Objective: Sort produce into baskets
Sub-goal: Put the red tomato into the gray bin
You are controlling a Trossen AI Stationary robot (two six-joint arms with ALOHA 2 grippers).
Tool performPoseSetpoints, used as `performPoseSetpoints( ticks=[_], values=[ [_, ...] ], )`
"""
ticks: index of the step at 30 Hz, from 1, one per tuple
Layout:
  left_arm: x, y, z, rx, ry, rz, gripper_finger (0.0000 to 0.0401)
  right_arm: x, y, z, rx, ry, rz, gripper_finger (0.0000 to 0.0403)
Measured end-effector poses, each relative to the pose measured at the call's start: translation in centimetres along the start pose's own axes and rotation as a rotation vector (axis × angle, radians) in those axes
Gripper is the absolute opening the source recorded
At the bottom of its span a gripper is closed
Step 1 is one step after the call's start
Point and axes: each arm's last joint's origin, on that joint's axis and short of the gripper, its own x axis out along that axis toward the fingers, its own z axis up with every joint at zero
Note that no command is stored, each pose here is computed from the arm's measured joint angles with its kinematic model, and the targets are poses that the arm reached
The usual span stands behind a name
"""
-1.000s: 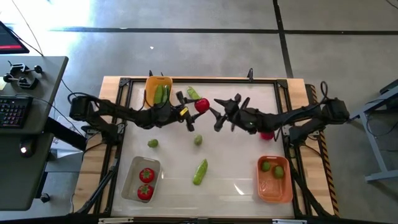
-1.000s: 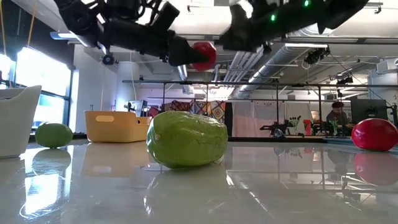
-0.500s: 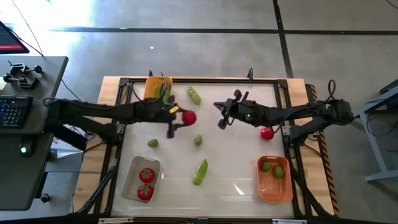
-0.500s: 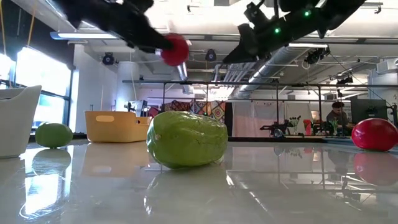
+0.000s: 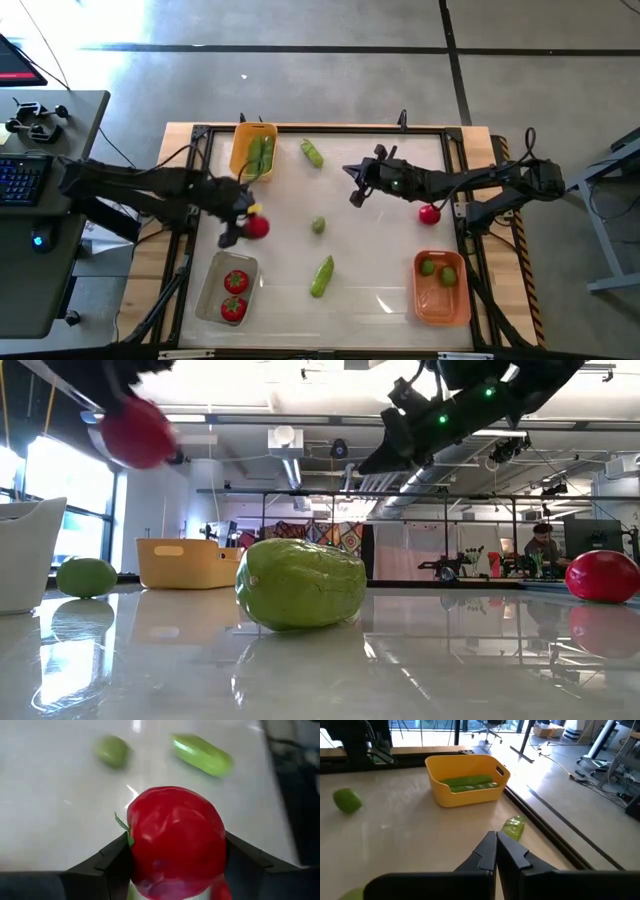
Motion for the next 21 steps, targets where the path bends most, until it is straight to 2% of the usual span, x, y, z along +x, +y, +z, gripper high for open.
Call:
performPoseSetpoints(
  ticks=[5,12,21],
  values=[
    [-0.7,-2.8,-1.2,-0.015,0.137,-0.084,0.0225,0.0,0.0,-0.1,-0.005,0.007,0.001,0.0000],
    [-0.9,-6.2,-3.4,-0.176,0.305,-0.137,0.0225,0.0,0.0,-0.3,-0.010,0.031,0.002,0.0000],
    [0.8,-8.3,-4.8,-0.273,0.437,-0.064,0.0225,0.0,0.0,-0.4,0.002,0.041,0.002,0.0000]
  ],
)
